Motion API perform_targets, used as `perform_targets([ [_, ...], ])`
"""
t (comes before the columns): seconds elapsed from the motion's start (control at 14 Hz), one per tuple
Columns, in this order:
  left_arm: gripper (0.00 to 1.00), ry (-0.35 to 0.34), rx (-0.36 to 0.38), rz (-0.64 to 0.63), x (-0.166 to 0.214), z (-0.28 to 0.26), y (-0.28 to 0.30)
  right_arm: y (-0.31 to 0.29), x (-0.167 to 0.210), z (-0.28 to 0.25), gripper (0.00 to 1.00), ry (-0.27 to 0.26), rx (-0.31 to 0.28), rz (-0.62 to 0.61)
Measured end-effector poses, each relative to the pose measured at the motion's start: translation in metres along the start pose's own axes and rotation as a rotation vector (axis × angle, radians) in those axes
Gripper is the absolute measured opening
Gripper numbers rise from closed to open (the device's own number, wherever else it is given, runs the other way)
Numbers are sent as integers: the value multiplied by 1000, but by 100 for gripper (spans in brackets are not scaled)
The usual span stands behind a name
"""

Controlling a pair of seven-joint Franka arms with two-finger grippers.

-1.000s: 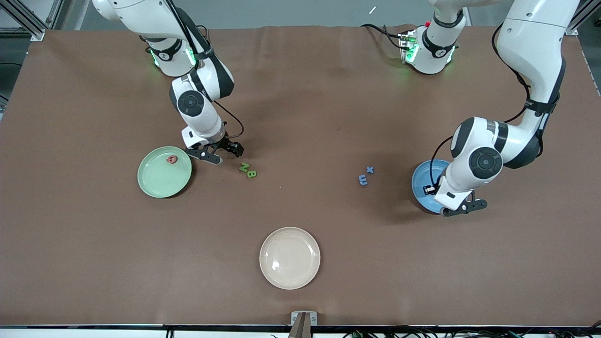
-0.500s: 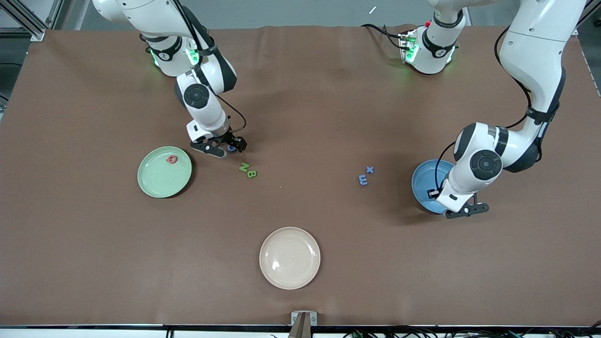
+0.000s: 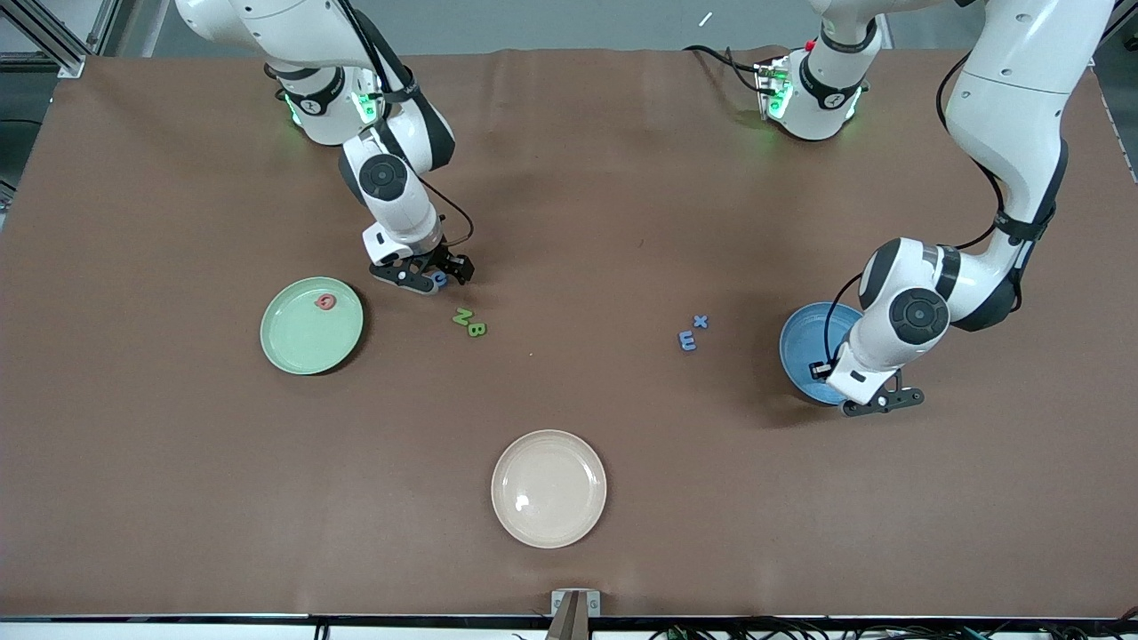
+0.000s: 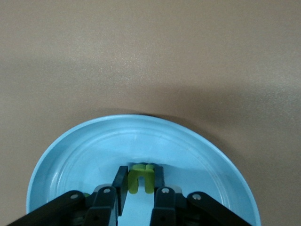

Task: Sort upper and lower case letters into plates
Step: 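Grasp the blue c with the right gripper while the left gripper drops the n, then carry the c to the green plate while the left gripper grasps the x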

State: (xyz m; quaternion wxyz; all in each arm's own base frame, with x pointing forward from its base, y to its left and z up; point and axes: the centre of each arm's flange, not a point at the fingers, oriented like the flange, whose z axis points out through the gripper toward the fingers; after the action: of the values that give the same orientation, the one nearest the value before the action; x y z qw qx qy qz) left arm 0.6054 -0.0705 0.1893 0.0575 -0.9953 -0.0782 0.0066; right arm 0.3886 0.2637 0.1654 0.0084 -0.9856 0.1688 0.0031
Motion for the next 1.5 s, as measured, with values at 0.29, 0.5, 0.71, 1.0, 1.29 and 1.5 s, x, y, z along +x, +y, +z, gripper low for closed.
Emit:
perform_targets([
  [0.29, 60, 7, -1, 7, 2, -5, 1, 0, 1, -1, 85, 3, 3, -1],
  [0.5, 90, -3, 4, 40, -3, -29, 20, -1, 2, -3, 73, 6, 7, -15],
  [0.71, 100, 7, -6, 94, -15, -59, 52, 0, 4, -5, 44, 11, 11, -19],
  [1.0, 100, 6, -64, 166, -43, -85, 113, 7, 14, -5, 41, 12, 11, 7],
  [1.29, 100, -15, -93, 152, -81, -91, 171, 20, 35, -11, 41, -1, -2, 7],
  [1.5, 100, -53, -90, 157, -106, -72, 201, 41, 80, -45, 37, -64, -35, -41],
])
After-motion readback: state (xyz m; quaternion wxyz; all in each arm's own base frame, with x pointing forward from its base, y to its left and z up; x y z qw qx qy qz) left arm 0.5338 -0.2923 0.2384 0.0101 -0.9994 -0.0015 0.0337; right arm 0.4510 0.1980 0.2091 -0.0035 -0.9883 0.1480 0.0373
